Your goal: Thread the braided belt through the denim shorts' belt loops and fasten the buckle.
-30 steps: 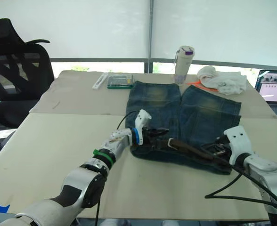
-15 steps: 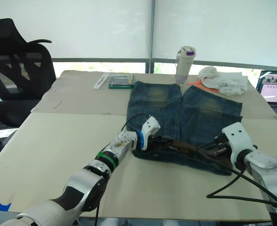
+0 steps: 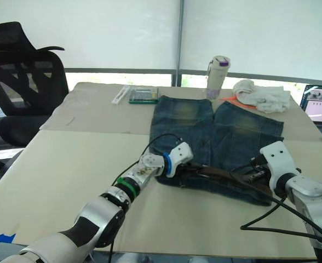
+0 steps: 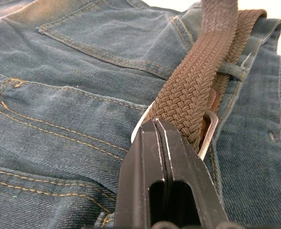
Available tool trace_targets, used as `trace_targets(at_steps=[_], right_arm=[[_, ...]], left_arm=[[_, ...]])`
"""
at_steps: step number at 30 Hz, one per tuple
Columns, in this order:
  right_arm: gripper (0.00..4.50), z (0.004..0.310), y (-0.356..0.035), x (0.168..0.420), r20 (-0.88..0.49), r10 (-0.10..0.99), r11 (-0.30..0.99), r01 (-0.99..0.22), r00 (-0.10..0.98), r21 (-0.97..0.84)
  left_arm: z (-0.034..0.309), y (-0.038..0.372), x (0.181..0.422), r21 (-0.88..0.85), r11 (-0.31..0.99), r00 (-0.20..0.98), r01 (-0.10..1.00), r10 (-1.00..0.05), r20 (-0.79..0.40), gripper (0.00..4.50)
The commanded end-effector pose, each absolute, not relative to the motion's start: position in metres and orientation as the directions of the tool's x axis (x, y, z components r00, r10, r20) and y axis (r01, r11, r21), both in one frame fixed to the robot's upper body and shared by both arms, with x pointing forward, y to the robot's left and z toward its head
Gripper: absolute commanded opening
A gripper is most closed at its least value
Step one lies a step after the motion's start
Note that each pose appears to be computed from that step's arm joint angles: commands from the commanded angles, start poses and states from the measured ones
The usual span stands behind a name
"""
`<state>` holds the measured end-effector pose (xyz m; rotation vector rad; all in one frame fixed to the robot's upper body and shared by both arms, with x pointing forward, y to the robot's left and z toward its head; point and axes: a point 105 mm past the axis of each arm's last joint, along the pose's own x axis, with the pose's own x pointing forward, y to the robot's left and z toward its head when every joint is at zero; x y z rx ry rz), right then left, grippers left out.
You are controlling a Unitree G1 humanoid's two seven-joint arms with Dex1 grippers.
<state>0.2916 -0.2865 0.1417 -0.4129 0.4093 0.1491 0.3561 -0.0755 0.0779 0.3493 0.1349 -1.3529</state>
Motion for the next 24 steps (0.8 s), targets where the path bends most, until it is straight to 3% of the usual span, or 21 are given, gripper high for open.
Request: trace_targets(at_steps=[1,3,4,5,7,12,19,24], right_arm=[[0.0,0.165,-0.288,0.292,-0.34,0.04,0.907,-0.177,0.94,-0.382],[0.0,0.166,-0.29,0.291,-0.339,0.03,0.906,-0.169,0.94,-0.389],[0.0,0.167,-0.291,0.29,-0.338,0.026,0.905,-0.165,0.941,-0.391],[0.0,0.167,-0.292,0.29,-0.338,0.022,0.905,-0.162,0.941,-0.393],[0.0,0.168,-0.293,0.289,-0.336,0.018,0.905,-0.158,0.942,-0.395],[0.0,0.168,-0.292,0.289,-0.332,0.015,0.907,-0.153,0.943,-0.393],[0.0,0.17,-0.292,0.29,-0.328,0.02,0.908,-0.154,0.944,-0.39],[0.0,0.168,-0.289,0.29,-0.334,0.033,0.91,-0.166,0.942,-0.379]], left_arm=[[0.016,-0.099,0.3,-0.157,0.049,-0.026,0.986,-0.895,-0.445,0.02],[0.025,-0.101,0.287,-0.285,-0.044,-0.152,0.958,-0.917,-0.368,0.02],[0.02,-0.097,0.285,-0.271,-0.071,-0.179,0.96,-0.899,-0.401,0.02],[0.011,-0.091,0.287,-0.21,-0.063,-0.157,0.976,-0.869,-0.469,0.02],[0.0,-0.083,0.304,-0.086,0.054,-0.003,0.995,-0.833,-0.553,0.02],[0.005,-0.079,0.335,0.03,0.29,0.26,0.957,-0.802,-0.537,0.02],[0.01,-0.08,0.335,-0.125,0.351,0.254,0.928,-0.842,-0.476,0.02],[0.058,-0.087,0.333,-0.327,0.182,0.132,0.927,-0.977,-0.17,0.02]])
